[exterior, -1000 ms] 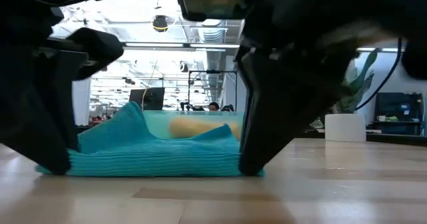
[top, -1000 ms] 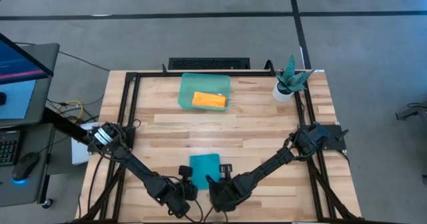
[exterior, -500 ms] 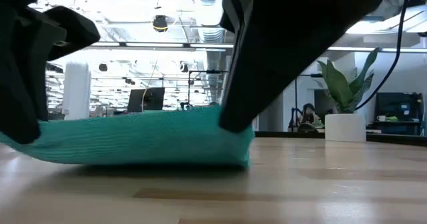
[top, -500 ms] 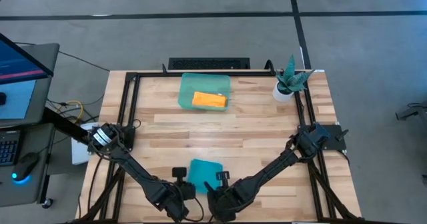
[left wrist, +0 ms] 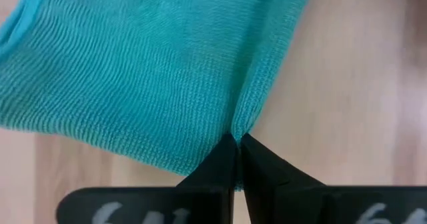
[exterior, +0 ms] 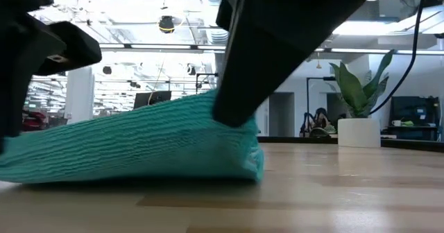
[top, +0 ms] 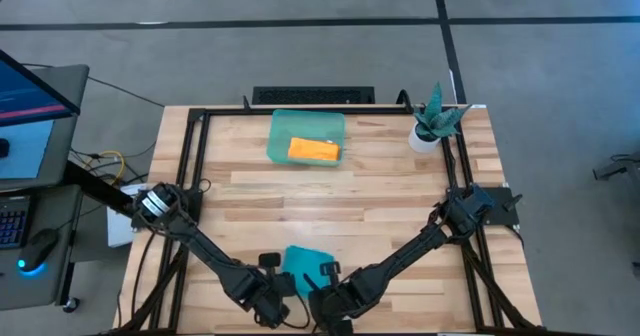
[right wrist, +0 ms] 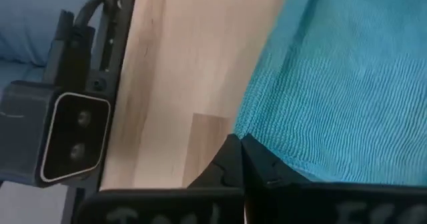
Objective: Roll microfiber towels into tight, uniform cylinder then place into a basket
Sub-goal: Roll the blue microfiber towel
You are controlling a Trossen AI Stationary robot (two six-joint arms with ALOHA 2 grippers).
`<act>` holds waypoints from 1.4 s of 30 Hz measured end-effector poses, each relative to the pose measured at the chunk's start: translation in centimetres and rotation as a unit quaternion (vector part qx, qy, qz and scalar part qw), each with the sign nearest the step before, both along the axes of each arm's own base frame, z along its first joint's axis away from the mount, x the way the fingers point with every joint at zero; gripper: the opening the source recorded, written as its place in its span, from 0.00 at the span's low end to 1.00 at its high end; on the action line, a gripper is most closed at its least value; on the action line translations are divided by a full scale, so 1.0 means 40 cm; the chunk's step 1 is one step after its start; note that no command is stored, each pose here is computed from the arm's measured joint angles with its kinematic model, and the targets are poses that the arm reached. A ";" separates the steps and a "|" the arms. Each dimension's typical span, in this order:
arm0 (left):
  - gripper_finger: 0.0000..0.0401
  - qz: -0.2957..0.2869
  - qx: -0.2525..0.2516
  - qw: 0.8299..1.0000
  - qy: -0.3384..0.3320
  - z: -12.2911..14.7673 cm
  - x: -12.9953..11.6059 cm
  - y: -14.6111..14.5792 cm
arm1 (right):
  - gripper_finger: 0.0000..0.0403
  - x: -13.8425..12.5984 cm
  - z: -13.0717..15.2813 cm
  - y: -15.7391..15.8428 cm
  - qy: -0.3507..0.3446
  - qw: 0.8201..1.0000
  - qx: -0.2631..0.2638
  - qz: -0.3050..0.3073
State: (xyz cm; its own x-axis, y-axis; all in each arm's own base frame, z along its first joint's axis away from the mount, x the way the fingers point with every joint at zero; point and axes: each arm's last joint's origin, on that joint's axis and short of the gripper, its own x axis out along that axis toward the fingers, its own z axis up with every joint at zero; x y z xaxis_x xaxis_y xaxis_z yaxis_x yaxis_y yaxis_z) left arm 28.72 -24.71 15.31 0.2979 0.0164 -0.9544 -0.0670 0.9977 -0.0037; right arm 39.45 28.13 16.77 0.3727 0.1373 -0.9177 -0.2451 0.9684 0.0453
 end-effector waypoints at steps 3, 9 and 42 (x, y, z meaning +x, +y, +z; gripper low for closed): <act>0.01 0.016 0.004 1.000 0.011 -0.002 0.010 0.022 | 0.02 0.002 0.001 -0.001 -0.012 1.000 -0.014 -0.004; 0.01 0.026 0.010 0.999 0.017 -0.003 0.020 0.040 | 0.02 -0.005 -0.003 -0.013 -0.009 0.998 -0.056 -0.016; 0.01 -0.043 0.013 0.999 0.007 -0.002 0.015 0.020 | 0.02 0.013 -0.002 -0.068 -0.019 0.987 -0.091 -0.131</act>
